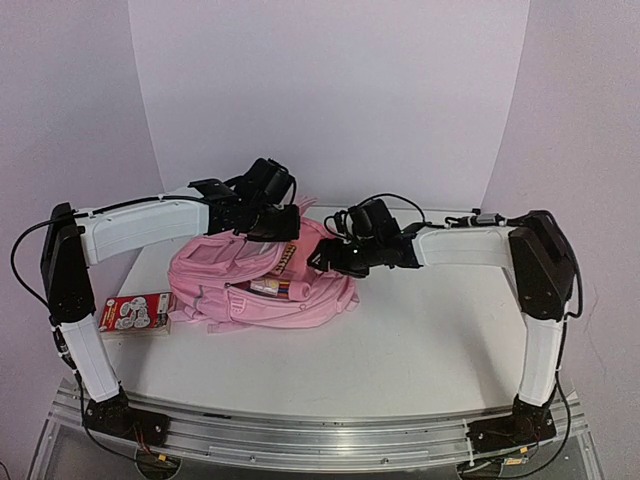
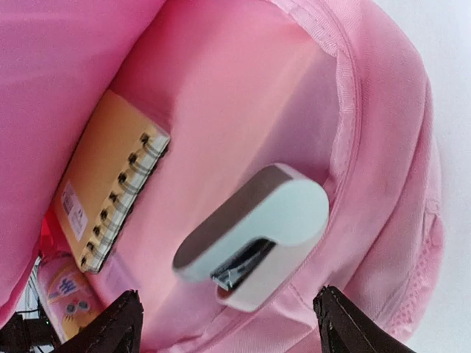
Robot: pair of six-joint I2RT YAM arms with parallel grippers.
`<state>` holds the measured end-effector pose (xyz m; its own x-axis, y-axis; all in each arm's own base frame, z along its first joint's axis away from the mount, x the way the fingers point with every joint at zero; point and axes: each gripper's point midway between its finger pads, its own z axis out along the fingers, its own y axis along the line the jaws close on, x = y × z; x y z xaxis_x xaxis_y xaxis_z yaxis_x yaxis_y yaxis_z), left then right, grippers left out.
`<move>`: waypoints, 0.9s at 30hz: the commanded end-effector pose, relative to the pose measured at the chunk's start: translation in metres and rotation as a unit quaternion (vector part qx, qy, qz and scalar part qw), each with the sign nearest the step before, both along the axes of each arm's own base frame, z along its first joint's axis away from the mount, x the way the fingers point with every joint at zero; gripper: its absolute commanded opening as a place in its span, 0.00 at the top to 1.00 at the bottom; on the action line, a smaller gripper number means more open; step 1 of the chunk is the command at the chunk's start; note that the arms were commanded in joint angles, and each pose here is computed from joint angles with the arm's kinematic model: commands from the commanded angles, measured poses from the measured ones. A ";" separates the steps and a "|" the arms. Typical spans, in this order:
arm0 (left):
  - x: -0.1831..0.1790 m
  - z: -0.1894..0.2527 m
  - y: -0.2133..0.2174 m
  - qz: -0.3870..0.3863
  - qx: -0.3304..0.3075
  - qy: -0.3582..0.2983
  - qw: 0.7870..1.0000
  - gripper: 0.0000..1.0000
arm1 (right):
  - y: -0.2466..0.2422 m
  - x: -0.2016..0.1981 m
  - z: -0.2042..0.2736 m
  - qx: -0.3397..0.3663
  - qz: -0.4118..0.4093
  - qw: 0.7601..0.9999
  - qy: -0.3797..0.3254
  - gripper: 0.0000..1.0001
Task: Pack the student bag
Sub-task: Place the stationery in the student bag, then adjust the stationery in the student bag.
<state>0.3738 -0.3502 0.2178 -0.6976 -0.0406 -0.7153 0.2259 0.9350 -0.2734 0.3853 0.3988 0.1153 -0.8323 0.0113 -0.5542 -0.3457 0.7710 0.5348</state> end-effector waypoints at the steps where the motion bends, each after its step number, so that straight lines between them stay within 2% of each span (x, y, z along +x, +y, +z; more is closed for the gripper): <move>1: 0.003 0.047 -0.025 -0.027 -0.078 -0.040 0.996 1.00 | 0.029 0.021 0.006 0.042 0.013 0.999 0.008 0.28; 7: 0.006 0.044 -0.023 -0.021 -0.077 -0.037 0.996 1.00 | 0.066 0.027 0.019 0.090 0.060 0.994 0.018 0.49; 11: 0.007 0.039 -0.021 -0.016 -0.077 -0.030 0.996 1.00 | 0.084 0.021 0.034 0.098 0.084 0.992 -0.006 0.57; 12: 0.007 0.039 -0.021 -0.016 -0.078 -0.028 0.996 1.00 | 0.087 0.020 0.037 0.099 0.085 0.991 -0.009 0.61; 15: 0.008 0.037 -0.019 -0.009 -0.080 -0.024 0.996 1.00 | 0.084 0.023 0.040 0.100 0.059 0.993 -0.003 0.92; 16: 0.009 0.038 -0.017 -0.005 -0.080 -0.024 0.996 1.00 | 0.078 0.022 0.042 0.095 0.050 0.994 -0.006 0.98; 21: 0.013 0.067 -0.011 0.003 -0.107 -0.048 0.993 1.00 | 0.041 0.018 0.056 0.045 -0.001 0.999 -0.031 1.00; 27: 0.014 0.115 0.006 0.029 -0.135 -0.099 0.985 1.00 | 0.041 0.024 0.084 0.058 -0.008 0.997 -0.057 0.99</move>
